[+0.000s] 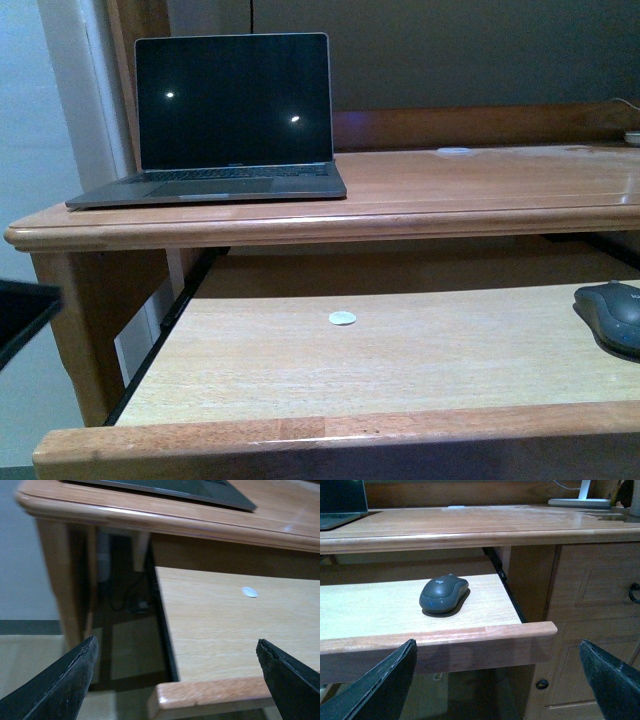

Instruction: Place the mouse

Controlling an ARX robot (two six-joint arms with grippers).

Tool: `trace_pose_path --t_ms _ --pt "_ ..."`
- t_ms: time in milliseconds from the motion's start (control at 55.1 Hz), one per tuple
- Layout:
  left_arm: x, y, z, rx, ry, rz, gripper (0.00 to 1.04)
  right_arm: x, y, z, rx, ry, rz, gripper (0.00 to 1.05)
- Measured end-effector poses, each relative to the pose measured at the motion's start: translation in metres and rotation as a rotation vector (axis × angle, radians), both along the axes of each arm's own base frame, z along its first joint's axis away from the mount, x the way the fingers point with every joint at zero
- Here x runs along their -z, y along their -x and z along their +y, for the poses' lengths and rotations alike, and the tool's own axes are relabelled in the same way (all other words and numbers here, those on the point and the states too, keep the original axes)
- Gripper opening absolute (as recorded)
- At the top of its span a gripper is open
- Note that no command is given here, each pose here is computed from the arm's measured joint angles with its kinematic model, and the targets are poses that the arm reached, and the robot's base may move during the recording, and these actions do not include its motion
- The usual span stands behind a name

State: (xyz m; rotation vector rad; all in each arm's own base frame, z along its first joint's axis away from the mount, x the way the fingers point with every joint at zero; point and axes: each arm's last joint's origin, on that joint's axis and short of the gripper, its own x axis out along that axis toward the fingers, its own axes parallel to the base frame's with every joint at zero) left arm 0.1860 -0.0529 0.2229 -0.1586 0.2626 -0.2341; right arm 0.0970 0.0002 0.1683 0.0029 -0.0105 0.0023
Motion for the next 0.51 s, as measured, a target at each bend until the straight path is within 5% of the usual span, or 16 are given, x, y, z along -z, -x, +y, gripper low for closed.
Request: trace_pose_path --t_ms 163,291,509 --pt "0.006 0.039 0.005 -0.122 -0.076 -0.074 0.94 0.0 0.0 0.0 0.0 0.0 0.0 0.97" --pt "0.016 0.069 0.017 -0.24 -0.133 -0.209 0.71 0.0 0.0 0.0 0.0 0.0 0.0 0.97" --pt "0.03 0.088 0.034 -0.221 -0.137 -0.266 0.29 0.0 0.0 0.0 0.0 0.0 0.0 0.97"
